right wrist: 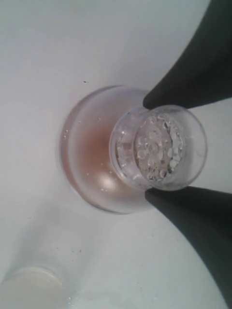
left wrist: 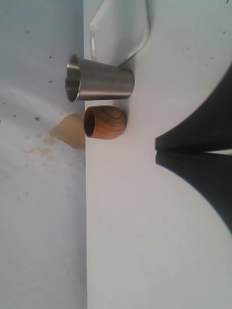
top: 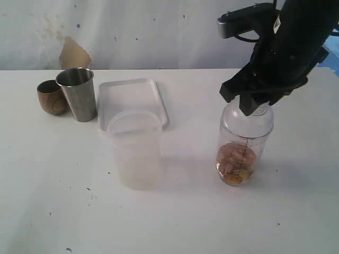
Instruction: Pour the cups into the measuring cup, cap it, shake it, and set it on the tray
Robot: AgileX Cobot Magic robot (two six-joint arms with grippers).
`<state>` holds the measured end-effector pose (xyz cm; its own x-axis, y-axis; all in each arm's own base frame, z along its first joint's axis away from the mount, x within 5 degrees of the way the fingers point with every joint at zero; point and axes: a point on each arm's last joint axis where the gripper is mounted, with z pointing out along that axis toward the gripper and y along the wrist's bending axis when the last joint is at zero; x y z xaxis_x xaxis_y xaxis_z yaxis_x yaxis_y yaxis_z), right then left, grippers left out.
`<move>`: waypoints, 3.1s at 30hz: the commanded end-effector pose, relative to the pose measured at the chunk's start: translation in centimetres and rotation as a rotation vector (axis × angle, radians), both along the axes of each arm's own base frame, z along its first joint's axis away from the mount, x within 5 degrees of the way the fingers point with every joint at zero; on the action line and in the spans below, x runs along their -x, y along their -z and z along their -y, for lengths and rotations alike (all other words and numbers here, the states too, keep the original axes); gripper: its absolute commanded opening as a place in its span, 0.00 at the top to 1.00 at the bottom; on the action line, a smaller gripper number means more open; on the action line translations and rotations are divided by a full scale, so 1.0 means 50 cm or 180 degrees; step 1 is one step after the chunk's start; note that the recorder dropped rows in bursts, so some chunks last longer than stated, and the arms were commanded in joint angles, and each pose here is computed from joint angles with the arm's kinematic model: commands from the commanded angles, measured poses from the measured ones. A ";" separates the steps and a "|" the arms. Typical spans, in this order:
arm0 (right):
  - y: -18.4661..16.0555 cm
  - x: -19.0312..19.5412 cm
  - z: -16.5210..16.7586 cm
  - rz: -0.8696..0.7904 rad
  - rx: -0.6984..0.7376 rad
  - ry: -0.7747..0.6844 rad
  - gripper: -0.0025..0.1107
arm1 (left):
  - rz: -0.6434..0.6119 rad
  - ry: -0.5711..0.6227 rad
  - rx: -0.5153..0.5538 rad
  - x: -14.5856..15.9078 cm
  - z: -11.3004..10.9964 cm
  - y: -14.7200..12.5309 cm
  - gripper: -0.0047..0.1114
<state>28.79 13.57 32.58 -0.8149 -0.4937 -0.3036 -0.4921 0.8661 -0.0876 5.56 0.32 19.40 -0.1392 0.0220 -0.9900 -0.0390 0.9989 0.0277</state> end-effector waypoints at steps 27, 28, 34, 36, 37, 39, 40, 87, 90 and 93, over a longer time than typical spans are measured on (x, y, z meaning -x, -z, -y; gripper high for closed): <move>-0.010 -0.004 0.010 0.0260 -0.0003 -0.0138 0.48 | 0.0006 0.0015 0.0012 0.000 0.001 0.002 0.96; -0.010 -0.004 0.010 0.0260 -0.0003 -0.0138 0.48 | 0.0006 0.0015 0.0012 0.000 0.001 0.002 0.96; -0.019 -0.006 0.010 0.0299 -0.0010 -0.0137 0.48 | 0.0006 0.0015 0.0012 0.000 0.001 0.002 0.96; -0.029 -0.007 0.012 0.0351 0.0022 -0.0138 0.48 | 0.0006 0.0015 0.0012 0.000 0.001 0.002 0.96; -0.037 -0.007 0.014 0.0399 0.0043 -0.0139 0.48 | 0.0006 0.0015 0.0012 0.000 0.001 0.002 0.96; -0.060 -0.002 0.019 0.0500 0.0049 -0.0134 0.48 | 0.0006 0.0015 0.0012 0.000 0.001 0.002 0.96; -0.071 0.002 0.022 0.0530 0.0035 -0.0129 0.48 | 0.0006 0.0015 0.0012 0.000 0.001 0.002 0.96; 0.027 0.018 0.015 0.0366 -0.0155 -0.0153 0.98 | 0.0006 0.0015 0.0012 0.000 0.001 0.002 0.96; 0.031 0.016 0.012 0.0347 -0.0178 -0.0147 0.98 | 0.0006 0.0015 0.0012 0.000 0.001 0.002 0.96; 0.044 0.015 0.009 0.0200 -0.0169 -0.0132 0.98 | 0.0006 0.0015 0.0012 0.000 0.001 0.002 0.96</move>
<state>28.11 13.17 31.85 -0.7351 -0.4976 -0.4605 -0.5149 0.8516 -0.0982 5.56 0.31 19.40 -0.1392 0.0203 -0.9901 -0.0389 0.9989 0.0259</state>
